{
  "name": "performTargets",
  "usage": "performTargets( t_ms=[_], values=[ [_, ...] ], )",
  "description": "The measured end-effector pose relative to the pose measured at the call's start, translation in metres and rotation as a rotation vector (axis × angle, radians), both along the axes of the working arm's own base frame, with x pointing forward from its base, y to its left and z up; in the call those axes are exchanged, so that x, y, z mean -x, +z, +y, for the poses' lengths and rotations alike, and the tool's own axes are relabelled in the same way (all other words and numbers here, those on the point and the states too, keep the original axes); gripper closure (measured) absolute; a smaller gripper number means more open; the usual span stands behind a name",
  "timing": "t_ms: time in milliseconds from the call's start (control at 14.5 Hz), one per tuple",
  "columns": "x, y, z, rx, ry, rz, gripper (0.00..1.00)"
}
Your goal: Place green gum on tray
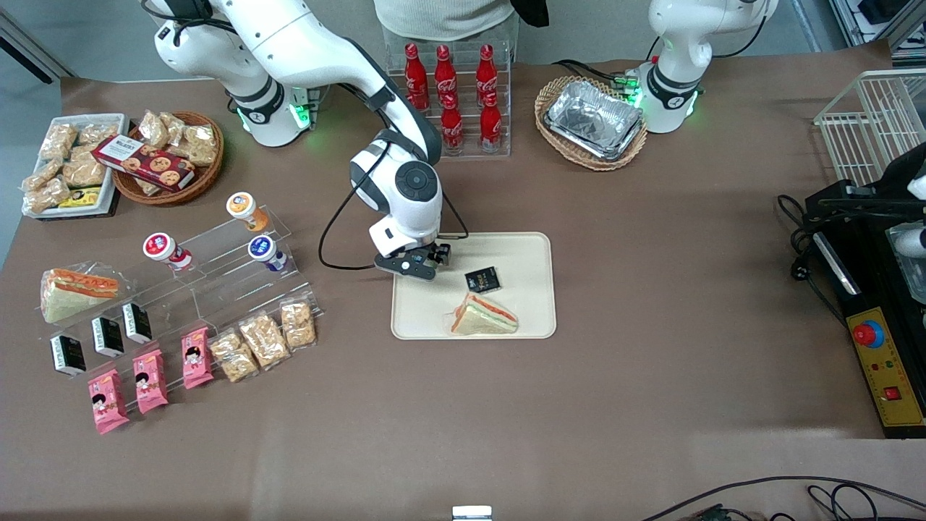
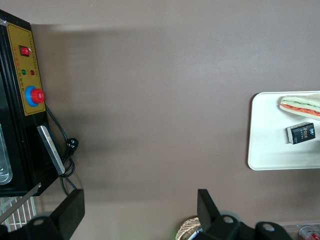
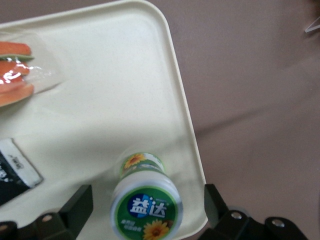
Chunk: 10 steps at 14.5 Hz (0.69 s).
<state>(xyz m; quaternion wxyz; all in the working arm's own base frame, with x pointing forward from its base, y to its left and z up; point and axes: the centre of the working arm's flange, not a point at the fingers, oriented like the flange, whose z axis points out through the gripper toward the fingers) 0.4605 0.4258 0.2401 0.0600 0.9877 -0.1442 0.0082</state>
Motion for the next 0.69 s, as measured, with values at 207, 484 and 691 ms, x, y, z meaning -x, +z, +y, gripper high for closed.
performTargets(
  t_ms=[207,484,691],
  values=[
    [-0.011,0.029,-0.006,-0.026,0.005,-0.027,0.01],
    [-0.034,0.098,-0.045,-0.057,0.020,-0.015,0.01],
    [-0.058,0.151,-0.094,-0.106,0.032,-0.004,0.00]
  ],
)
